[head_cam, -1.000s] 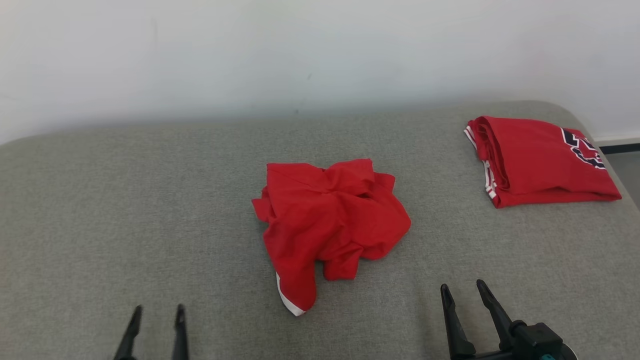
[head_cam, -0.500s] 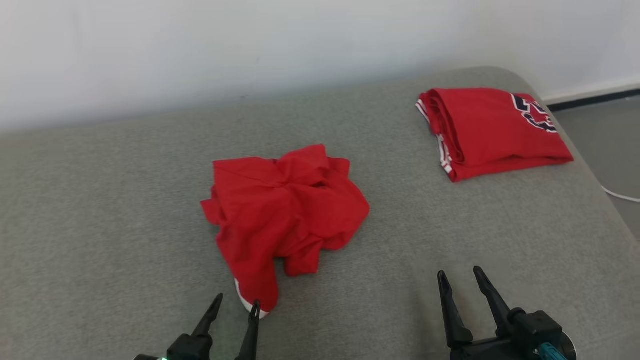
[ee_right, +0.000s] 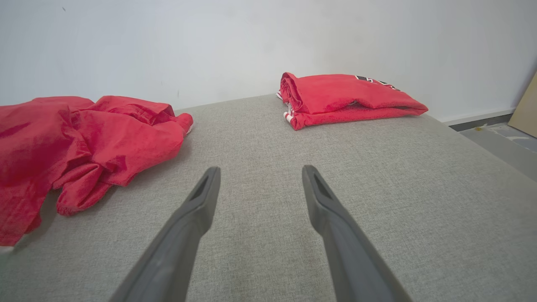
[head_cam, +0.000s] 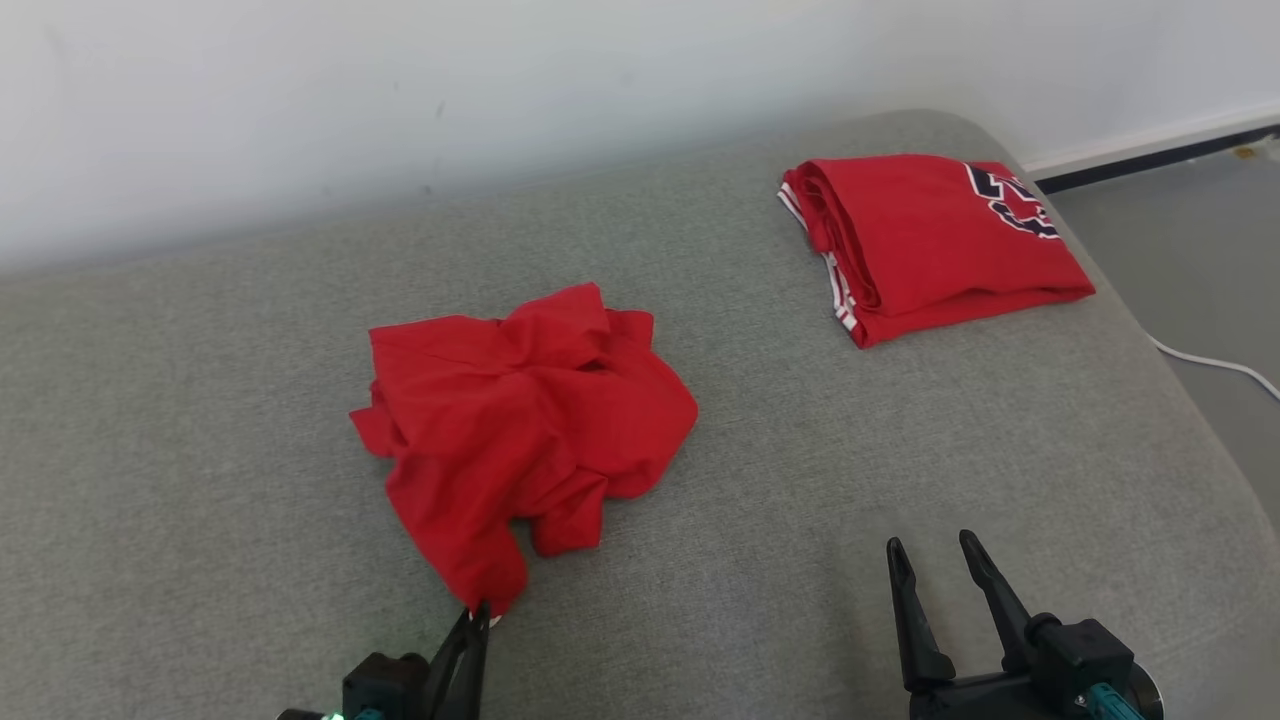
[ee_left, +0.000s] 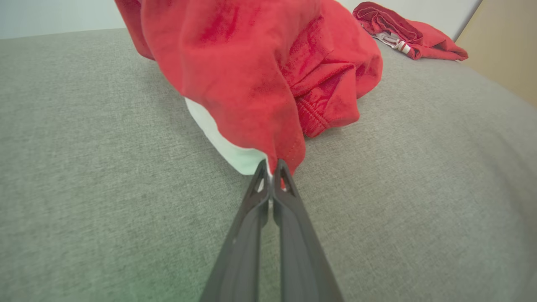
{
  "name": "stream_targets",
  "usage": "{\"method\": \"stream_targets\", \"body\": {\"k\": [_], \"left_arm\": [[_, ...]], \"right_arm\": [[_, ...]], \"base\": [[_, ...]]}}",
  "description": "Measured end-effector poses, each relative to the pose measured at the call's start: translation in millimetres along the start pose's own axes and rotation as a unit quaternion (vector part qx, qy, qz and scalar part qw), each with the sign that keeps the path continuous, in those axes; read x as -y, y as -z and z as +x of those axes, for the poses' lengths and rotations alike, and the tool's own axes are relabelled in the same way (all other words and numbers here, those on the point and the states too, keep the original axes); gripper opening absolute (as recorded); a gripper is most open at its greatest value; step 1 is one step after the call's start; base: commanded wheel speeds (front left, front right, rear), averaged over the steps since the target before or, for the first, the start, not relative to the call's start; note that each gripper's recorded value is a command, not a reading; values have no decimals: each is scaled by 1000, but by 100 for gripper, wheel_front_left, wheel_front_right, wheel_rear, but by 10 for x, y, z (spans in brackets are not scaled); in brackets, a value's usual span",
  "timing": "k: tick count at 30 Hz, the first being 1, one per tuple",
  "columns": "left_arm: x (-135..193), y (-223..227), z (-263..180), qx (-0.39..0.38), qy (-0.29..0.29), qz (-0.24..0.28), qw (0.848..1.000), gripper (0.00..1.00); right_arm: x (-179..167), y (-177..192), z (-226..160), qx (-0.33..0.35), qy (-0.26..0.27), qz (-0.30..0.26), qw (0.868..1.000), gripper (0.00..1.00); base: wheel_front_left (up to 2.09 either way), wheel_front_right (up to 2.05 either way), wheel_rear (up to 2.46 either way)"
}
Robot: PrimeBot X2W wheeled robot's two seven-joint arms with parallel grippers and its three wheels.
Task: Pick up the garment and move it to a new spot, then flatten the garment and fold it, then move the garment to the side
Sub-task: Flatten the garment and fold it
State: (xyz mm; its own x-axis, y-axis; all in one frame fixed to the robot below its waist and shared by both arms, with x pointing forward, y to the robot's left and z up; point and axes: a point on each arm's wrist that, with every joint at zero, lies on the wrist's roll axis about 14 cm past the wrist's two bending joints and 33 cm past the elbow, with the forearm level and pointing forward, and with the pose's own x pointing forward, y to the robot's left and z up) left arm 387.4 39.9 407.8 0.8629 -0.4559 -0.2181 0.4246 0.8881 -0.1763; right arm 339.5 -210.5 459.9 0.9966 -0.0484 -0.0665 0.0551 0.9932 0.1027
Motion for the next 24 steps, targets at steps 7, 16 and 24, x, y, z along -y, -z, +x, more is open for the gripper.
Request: {"method": "stream_targets", "body": {"k": [7,16,24], "left_arm": [[579,-334,7,52,88,19,995,0],[1494,-828,-157,130,229,32,964,0],[1861,-556,-155,81,298,30,951,0]], "right_arm": [[-135,-15,55,3,-21,4,1000,100],[-234,-16,94,4,-36,9,999,100],[-96,-67,73,12,-14,12,1000,100]], "base": [[0,0,0],[0,0,0],[0,0,0]]}}
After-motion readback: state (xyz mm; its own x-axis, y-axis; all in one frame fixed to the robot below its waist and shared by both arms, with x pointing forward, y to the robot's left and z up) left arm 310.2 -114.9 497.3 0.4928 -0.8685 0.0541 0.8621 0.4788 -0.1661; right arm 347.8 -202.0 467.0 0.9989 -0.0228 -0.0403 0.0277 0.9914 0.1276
